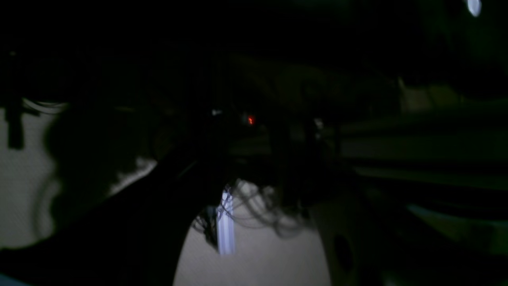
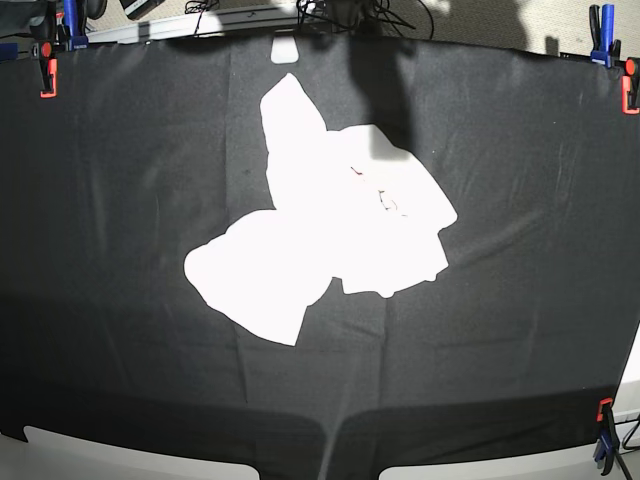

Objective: Layout the t-shirt on the table in an organized manner, then fold the t-shirt properly

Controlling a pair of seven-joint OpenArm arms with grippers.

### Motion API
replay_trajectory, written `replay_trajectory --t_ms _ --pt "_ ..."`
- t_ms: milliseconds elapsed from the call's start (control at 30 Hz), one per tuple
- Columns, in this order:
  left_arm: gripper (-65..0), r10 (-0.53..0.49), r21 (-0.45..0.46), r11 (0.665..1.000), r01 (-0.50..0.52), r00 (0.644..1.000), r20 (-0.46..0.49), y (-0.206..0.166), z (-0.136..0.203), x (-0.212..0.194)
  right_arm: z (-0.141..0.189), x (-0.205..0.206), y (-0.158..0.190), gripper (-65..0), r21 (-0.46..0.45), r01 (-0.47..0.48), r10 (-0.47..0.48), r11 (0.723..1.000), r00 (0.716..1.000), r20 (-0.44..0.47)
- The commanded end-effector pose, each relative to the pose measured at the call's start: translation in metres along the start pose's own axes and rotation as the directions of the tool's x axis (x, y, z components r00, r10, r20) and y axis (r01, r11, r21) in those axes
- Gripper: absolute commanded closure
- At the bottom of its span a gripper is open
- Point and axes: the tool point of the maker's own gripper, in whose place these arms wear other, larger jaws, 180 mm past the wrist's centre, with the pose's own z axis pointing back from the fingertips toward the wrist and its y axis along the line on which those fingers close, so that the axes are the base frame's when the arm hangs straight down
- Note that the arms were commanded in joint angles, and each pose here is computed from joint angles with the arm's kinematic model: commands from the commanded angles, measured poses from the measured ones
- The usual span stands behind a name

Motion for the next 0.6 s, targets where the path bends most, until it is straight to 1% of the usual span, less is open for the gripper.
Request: replay_trajectory --t_ms 0,100,200,267,500,567 --pt "-19.4 0.016 -0.017 1.000 -0.016 1.000 -0.012 -0.006 0.006 0.001 0.005 0.007 0.000 -29.0 0.005 -0.002 0.001 1.000 1.000 0.024" --pt "-19.4 0.059 -0.057 0.996 -0.064 0.995 -0.086 -0.022 0.004 0.002 0.004 0.014 0.002 -28.9 0.004 0.013 -0.013 1.000 0.999 0.039" --pt "-19.4 0.074 -0.101 0.991 -0.085 0.991 -0.109 -0.037 0.001 0.012 0.003 0.020 0.003 -28.9 0.004 0.026 -0.026 1.000 0.998 0.052" --pt "-19.4 0.070 -0.128 0.988 -0.081 0.994 -0.088 -0.046 0.000 0.024 0.002 0.024 0.003 -28.9 0.003 0.033 -0.034 0.999 0.997 0.062" --pt "-19.4 0.001 -0.201 0.980 0.001 1.000 0.014 -0.074 -0.004 0.065 -0.001 0.044 0.005 -28.9 0.003 0.067 -0.067 0.998 0.990 0.122" --pt "-19.4 -0.008 -0.214 0.977 0.017 0.999 0.045 -0.081 -0.005 0.075 -0.002 0.054 0.009 -29.0 0.015 0.035 -0.037 0.999 0.985 0.166"
